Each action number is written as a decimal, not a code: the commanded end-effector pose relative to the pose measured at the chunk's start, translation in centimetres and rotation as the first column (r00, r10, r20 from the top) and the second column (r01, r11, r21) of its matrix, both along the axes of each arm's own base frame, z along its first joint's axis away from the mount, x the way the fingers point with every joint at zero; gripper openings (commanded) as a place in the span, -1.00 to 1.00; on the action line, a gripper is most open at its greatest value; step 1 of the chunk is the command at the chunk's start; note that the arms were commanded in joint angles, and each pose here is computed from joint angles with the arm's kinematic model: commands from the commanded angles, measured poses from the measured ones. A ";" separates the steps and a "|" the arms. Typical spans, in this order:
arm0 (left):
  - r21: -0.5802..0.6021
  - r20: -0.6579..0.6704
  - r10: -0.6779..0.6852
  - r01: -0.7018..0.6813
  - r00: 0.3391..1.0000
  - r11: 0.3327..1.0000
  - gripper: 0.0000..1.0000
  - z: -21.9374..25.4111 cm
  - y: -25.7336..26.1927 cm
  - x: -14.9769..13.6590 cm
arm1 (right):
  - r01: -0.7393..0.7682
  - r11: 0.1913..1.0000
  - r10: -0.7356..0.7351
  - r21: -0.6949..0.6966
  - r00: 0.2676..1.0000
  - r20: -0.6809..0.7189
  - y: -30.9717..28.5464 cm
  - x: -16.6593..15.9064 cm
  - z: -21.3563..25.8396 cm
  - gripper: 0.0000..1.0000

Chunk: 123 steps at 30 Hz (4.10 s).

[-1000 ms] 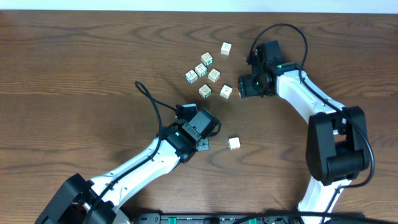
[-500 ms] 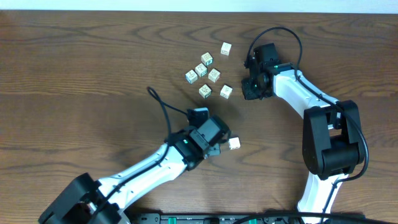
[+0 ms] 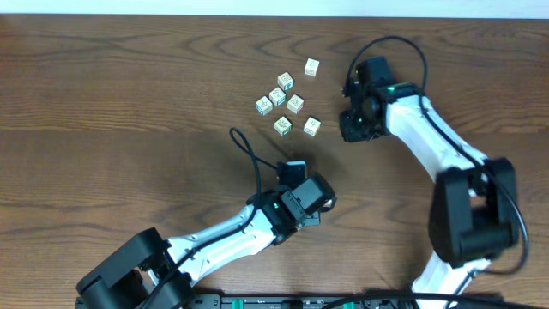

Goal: Lift 5 blocks

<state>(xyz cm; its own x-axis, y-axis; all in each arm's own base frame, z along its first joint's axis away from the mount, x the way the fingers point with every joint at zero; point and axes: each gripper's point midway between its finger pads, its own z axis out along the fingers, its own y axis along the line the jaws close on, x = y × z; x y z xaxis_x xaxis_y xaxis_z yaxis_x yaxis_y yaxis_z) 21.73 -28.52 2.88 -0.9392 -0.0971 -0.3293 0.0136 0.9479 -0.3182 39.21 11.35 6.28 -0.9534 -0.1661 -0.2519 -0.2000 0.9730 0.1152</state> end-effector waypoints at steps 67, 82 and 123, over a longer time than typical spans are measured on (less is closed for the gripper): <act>0.028 0.229 0.101 -0.111 0.968 0.993 0.65 5.7 14.5 14.4 | -0.045 0.997 0.056 0.055 0.975 -0.214 2.7 -13.5 -1.6 0.24; 0.056 0.164 0.016 -0.026 0.986 0.998 0.65 1.3 11.6 19.5 | -0.059 0.998 0.059 0.015 0.998 0.005 2.5 -7.1 5.9 0.74; 0.169 0.336 0.010 -0.070 0.942 0.983 0.65 3.2 14.8 29.2 | -0.167 0.977 0.157 0.135 0.984 0.083 7.8 3.8 -4.3 0.45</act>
